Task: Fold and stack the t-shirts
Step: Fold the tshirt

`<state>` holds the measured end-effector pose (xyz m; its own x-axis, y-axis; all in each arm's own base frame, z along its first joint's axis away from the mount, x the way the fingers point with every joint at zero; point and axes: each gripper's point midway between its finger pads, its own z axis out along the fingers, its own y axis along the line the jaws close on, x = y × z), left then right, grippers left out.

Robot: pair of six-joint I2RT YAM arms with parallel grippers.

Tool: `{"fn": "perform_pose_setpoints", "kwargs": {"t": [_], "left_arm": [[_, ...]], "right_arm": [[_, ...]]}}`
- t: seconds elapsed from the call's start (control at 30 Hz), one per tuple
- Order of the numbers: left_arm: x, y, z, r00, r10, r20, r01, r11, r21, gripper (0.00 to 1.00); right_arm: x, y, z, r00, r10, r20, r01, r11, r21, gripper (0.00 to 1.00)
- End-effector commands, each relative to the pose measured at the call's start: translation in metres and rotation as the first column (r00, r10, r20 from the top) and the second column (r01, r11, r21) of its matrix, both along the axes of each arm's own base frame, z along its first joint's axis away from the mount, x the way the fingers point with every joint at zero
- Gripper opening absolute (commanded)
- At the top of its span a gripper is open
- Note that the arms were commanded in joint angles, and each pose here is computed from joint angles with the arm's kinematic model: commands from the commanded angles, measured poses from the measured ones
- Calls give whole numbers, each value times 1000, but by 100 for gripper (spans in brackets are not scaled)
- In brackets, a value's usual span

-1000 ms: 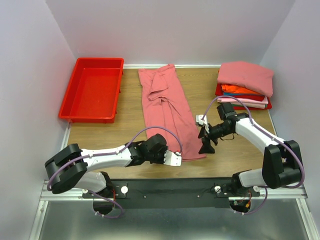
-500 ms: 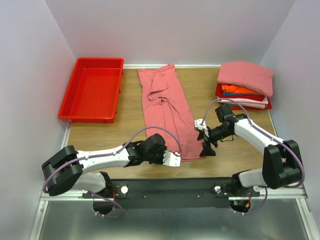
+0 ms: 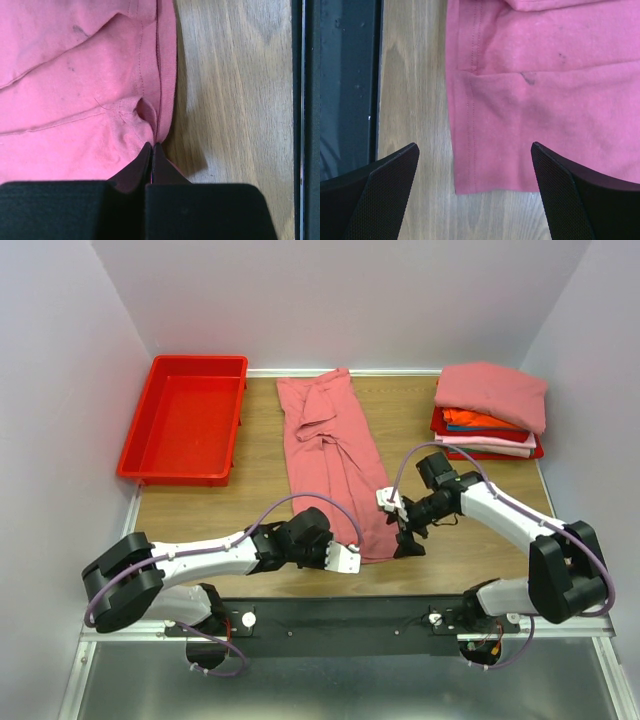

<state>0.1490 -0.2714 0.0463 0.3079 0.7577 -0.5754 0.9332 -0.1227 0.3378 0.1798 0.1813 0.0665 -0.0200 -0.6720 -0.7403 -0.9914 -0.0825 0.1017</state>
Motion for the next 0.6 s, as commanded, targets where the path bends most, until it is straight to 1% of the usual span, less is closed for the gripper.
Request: {"fn": "perform_pose_setpoints", "kwargs": {"t": [0.0, 0.1, 0.3, 0.43, 0.57], "left_arm": [[-3, -4, 12, 1000, -9, -13, 9, 999, -39, 0], [-3, -2, 13, 1000, -2, -16, 1, 999, -42, 0], [-5, 0, 14, 1000, -1, -13, 1, 999, -52, 0], [-5, -1, 15, 1000, -2, -16, 2, 999, -54, 0], [-5, -2, 16, 1000, -1, -13, 0, 998, -58, 0]], "right_arm": [[-1, 5, -9, 998, 22, 51, -20, 998, -52, 98], [-6, 11, -17, 997, 47, 58, -42, 995, -89, 97], [-9, 7, -31, 997, 44, 65, -33, 986, -164, 88], [-12, 3, -36, 996, 51, 71, -36, 980, -197, 79], [-19, -1, -47, 995, 70, 70, -51, 967, -248, 74]]}}
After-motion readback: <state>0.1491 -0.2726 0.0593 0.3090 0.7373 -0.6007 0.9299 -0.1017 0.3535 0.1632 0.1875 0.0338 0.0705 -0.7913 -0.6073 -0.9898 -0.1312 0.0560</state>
